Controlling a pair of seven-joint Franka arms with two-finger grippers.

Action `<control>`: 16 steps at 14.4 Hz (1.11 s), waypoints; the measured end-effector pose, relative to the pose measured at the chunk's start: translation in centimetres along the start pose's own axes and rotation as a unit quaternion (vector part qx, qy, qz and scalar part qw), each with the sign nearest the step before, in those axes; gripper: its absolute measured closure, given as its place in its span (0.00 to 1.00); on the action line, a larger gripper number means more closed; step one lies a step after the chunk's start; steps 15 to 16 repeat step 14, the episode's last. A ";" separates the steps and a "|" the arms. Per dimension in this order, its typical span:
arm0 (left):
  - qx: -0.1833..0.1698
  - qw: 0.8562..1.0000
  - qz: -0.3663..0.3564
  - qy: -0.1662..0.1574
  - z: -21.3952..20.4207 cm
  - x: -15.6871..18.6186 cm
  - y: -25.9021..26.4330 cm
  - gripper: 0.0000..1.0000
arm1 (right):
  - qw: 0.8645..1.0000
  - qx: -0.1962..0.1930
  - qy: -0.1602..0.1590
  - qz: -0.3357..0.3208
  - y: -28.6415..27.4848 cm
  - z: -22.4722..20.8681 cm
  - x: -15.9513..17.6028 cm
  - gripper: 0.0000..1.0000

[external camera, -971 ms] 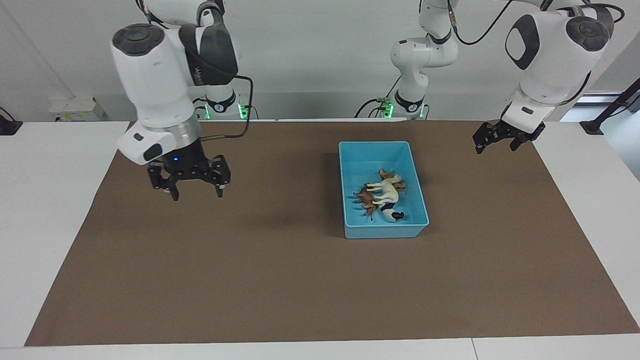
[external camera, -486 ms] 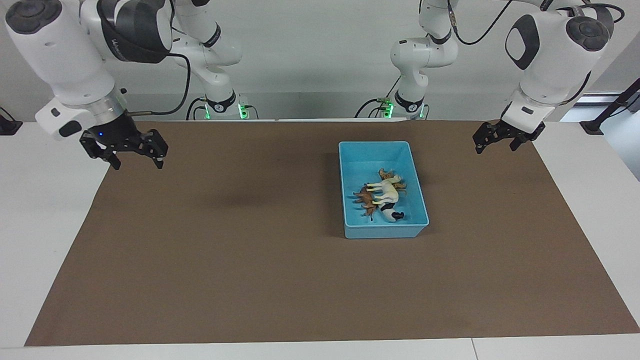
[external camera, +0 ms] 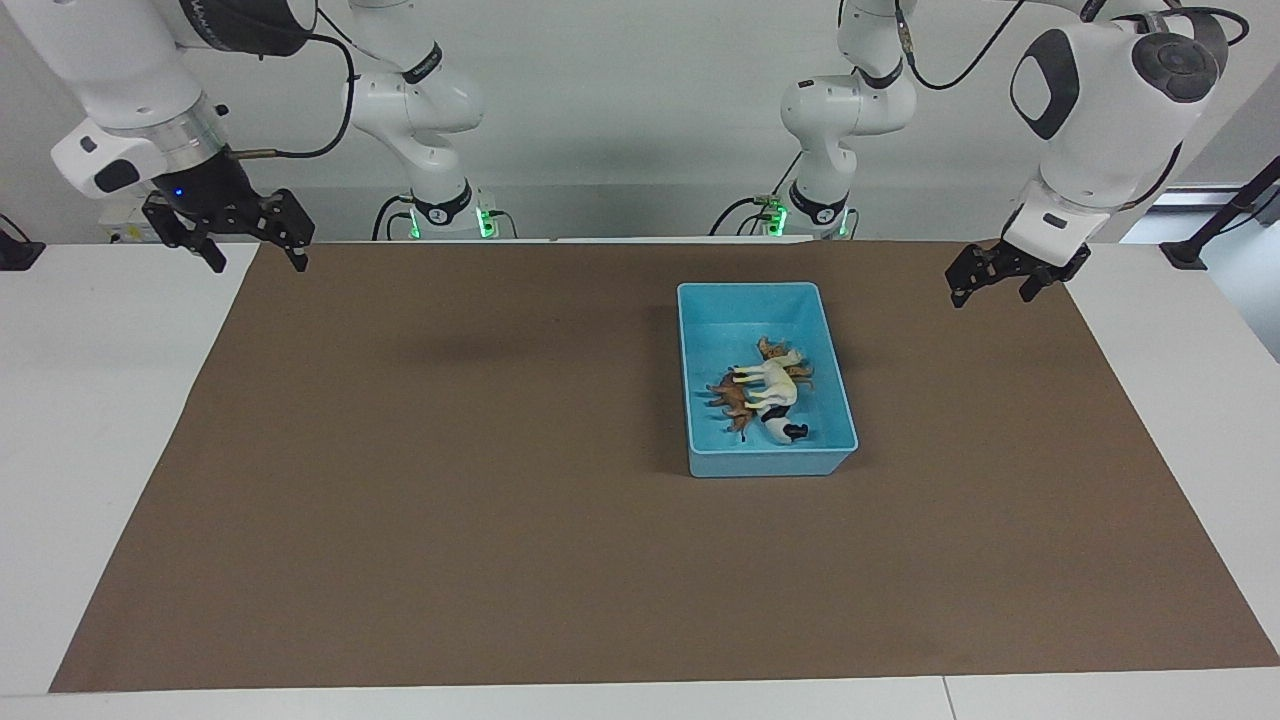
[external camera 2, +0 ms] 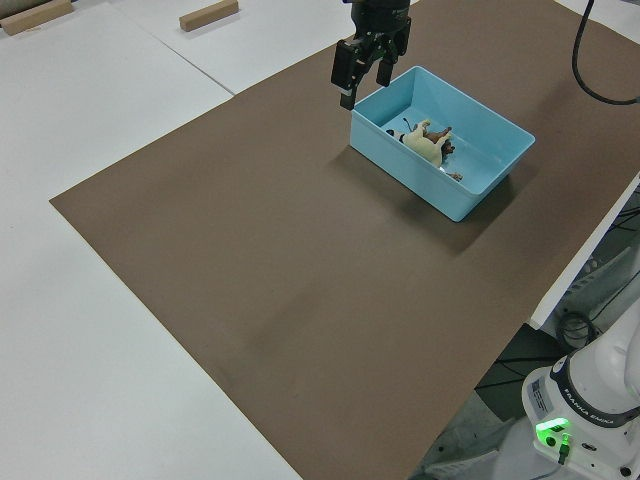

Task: Put all toys into storage box

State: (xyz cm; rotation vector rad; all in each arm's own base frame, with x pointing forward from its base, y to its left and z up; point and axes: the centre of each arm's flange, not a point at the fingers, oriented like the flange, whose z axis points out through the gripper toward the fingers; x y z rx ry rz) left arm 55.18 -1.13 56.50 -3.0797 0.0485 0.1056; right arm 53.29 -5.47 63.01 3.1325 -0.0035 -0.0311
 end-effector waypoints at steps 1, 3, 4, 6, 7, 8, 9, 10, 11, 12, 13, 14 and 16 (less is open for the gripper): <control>0.000 1.000 0.000 0.000 0.0 0.0 0.0 0.00 | 1.000 0.000 0.003 0.003 0.3 -0.1 -0.2 0.00; 0.000 1.000 0.000 0.000 0.0 0.0 0.0 0.00 | 1.000 -0.001 0.007 0.007 0.8 -0.6 -0.3 0.00; 0.000 1.000 0.000 0.000 0.0 0.0 0.0 0.00 | 1.000 0.000 0.003 0.009 1.0 -1.0 -0.5 0.00; 0.000 1.000 0.000 0.000 0.0 0.0 0.0 0.00 | 1.000 0.000 -0.004 0.013 1.3 -1.4 -0.9 0.00; 0.000 1.000 0.000 0.000 0.0 0.0 0.0 0.00 | 1.000 0.001 -0.005 0.014 1.4 -1.5 -0.9 0.00; 0.000 1.000 0.000 0.000 0.0 0.0 0.0 0.00 | 1.000 0.001 -0.006 0.014 1.5 -1.4 -0.9 0.00; 0.000 1.000 0.000 0.000 0.0 0.0 0.0 0.00 | 1.000 0.001 -0.007 0.014 1.5 -1.3 -0.9 0.00; 0.000 1.000 0.000 0.000 0.0 0.0 0.0 0.00 | 1.000 0.001 -0.008 0.014 1.5 -1.2 -0.8 0.00; 0.000 1.000 0.000 0.000 0.0 0.0 0.0 0.00 | 1.000 0.001 -0.009 0.014 1.5 -1.2 -0.8 0.00; 0.000 1.000 0.000 0.000 0.0 0.0 0.0 0.00 | 1.000 0.001 -0.009 0.014 1.5 -1.2 -0.8 0.00; 0.000 1.000 0.000 0.000 0.0 0.0 0.0 0.00 | 1.000 0.001 -0.009 0.014 1.5 -1.2 -0.8 0.00; 0.000 1.000 0.000 0.000 0.0 0.0 0.0 0.00 | 1.000 0.001 -0.009 0.014 1.5 -1.2 -0.8 0.00; 0.000 1.000 0.000 0.000 0.0 0.0 0.0 0.00 | 1.000 0.001 -0.009 0.014 1.5 -1.2 -0.8 0.00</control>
